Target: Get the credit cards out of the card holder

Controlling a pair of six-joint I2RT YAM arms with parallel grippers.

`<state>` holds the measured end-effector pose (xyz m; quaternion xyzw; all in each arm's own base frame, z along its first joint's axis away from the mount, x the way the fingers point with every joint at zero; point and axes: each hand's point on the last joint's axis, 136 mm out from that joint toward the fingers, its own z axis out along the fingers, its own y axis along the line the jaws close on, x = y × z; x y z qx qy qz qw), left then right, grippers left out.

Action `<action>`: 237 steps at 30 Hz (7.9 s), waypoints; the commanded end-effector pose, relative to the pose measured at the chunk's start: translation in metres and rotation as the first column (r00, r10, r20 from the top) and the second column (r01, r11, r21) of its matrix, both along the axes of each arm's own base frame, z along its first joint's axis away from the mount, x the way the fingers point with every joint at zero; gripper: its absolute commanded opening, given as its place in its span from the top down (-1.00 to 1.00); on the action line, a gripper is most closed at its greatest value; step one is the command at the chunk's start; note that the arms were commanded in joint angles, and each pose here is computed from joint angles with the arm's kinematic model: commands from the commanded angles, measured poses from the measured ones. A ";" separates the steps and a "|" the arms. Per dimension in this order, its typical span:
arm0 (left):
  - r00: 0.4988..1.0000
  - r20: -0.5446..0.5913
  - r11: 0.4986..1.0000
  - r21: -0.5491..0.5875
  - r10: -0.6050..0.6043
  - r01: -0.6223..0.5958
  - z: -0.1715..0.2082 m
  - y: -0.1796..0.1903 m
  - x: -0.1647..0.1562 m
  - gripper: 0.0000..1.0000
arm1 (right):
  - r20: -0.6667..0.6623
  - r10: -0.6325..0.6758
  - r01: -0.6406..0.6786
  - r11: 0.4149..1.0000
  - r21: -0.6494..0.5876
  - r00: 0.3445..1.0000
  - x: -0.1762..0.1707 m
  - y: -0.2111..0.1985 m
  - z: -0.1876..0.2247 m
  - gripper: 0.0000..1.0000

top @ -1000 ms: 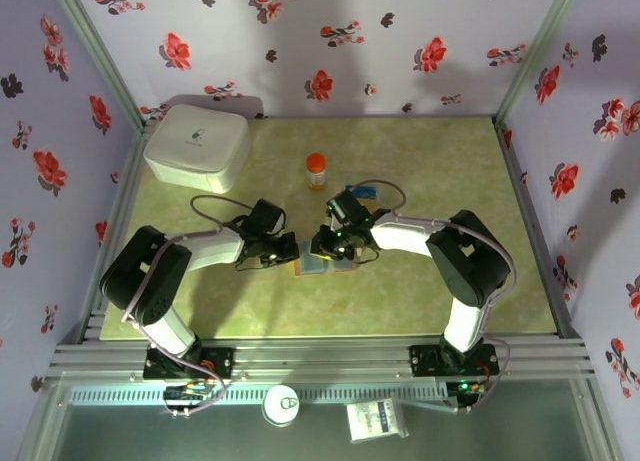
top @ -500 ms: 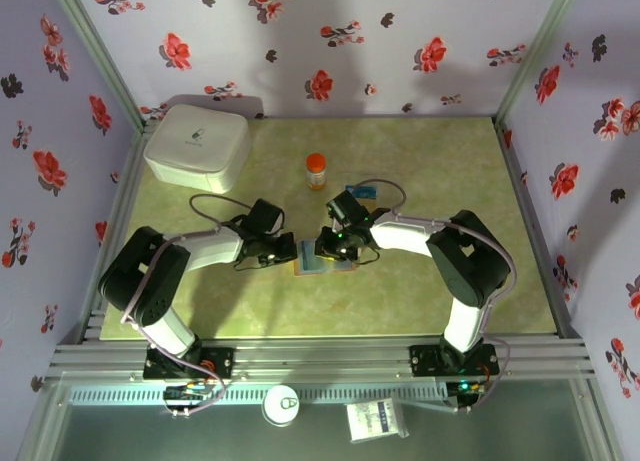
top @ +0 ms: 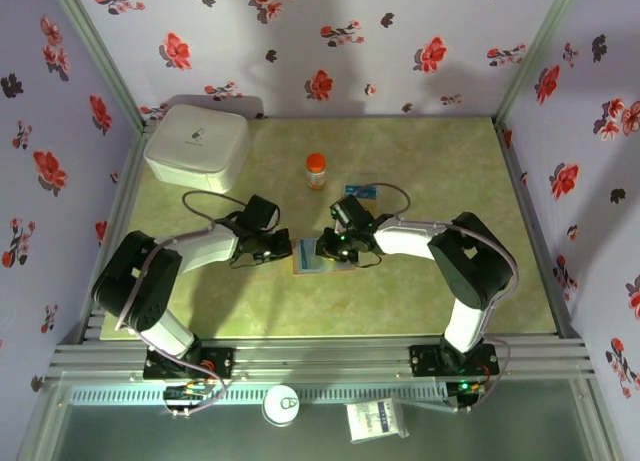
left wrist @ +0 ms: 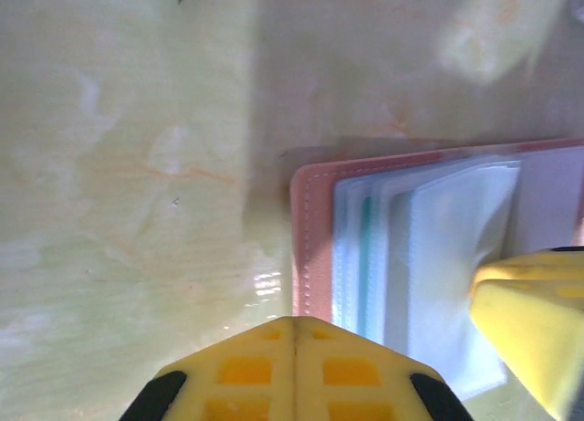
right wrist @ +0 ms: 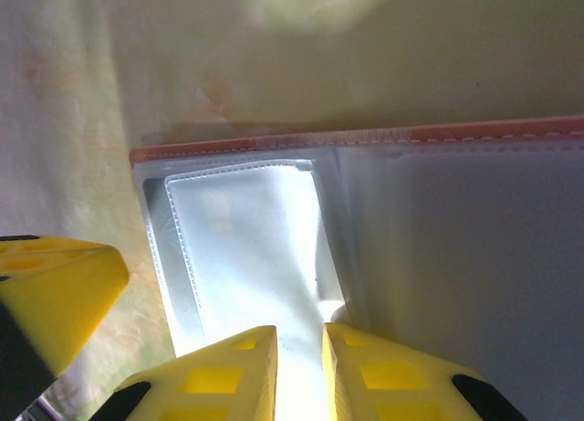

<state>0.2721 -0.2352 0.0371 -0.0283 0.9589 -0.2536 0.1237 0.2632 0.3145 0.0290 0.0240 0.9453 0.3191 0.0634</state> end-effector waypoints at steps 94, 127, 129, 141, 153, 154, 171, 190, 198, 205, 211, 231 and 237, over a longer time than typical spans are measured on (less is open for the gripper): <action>0.981 -0.121 0.950 -0.295 -0.149 0.108 0.023 -0.144 0.011 0.51 | 0.194 -0.186 0.188 0.982 0.009 0.963 -0.003 -0.105 0.080 0.55; 0.995 -0.084 0.962 -0.273 -0.052 0.027 0.038 -0.075 0.020 0.48 | 0.112 -0.095 0.091 0.995 0.040 0.989 0.019 -0.046 0.063 0.51; 0.996 -0.083 0.962 -0.274 -0.038 0.014 0.038 -0.069 0.018 0.48 | 0.104 -0.076 0.072 0.997 0.035 0.992 0.019 -0.038 0.060 0.51; 0.996 -0.091 0.962 -0.271 0.004 -0.028 0.028 -0.045 0.014 0.56 | 0.060 -0.023 0.022 1.000 0.012 0.998 0.018 -0.009 0.040 0.51; 0.990 -0.141 0.973 -0.231 -0.026 -0.007 0.001 -0.044 0.009 0.86 | 0.033 -0.017 0.017 1.000 0.005 0.999 0.017 -0.006 0.027 0.51; 0.989 -0.146 0.974 -0.225 -0.027 -0.007 -0.002 -0.044 0.008 0.87 | 0.034 -0.016 0.016 1.000 0.009 0.999 0.018 -0.005 0.027 0.51; 0.982 -0.189 0.985 -0.174 -0.014 -0.019 -0.023 -0.032 0.000 0.95 | 0.000 0.001 -0.001 0.999 0.036 1.000 0.018 0.006 0.016 0.53; 0.980 -0.198 0.986 -0.165 -0.005 -0.028 -0.025 -0.029 0.000 0.96 | 0.011 0.002 -0.001 0.994 -0.111 1.000 0.015 -0.018 0.004 0.55; 0.983 -0.183 0.984 -0.174 -0.005 -0.028 -0.018 -0.030 0.002 0.95 | 0.046 0.009 -0.005 0.997 -0.077 0.999 0.018 -0.014 0.020 0.55; 0.989 -0.150 0.981 -0.193 -0.005 -0.024 -0.002 -0.032 0.006 0.74 | 0.045 0.028 -0.028 1.000 0.000 0.999 0.016 -0.003 0.023 0.53; 0.985 -0.170 0.984 -0.176 -0.007 -0.023 -0.010 -0.029 0.002 0.86 | 0.027 0.037 -0.038 0.999 0.026 0.999 0.013 0.002 0.018 0.48; 0.980 -0.200 0.988 -0.154 -0.008 -0.023 -0.025 -0.026 -0.002 0.99 | -0.012 0.049 -0.049 0.999 -0.014 0.999 0.008 -0.002 -0.002 0.47; 0.979 -0.203 0.988 -0.154 -0.006 -0.026 -0.025 -0.027 -0.002 0.98 | -0.002 0.055 -0.055 0.998 -0.043 0.998 0.008 -0.006 -0.003 0.47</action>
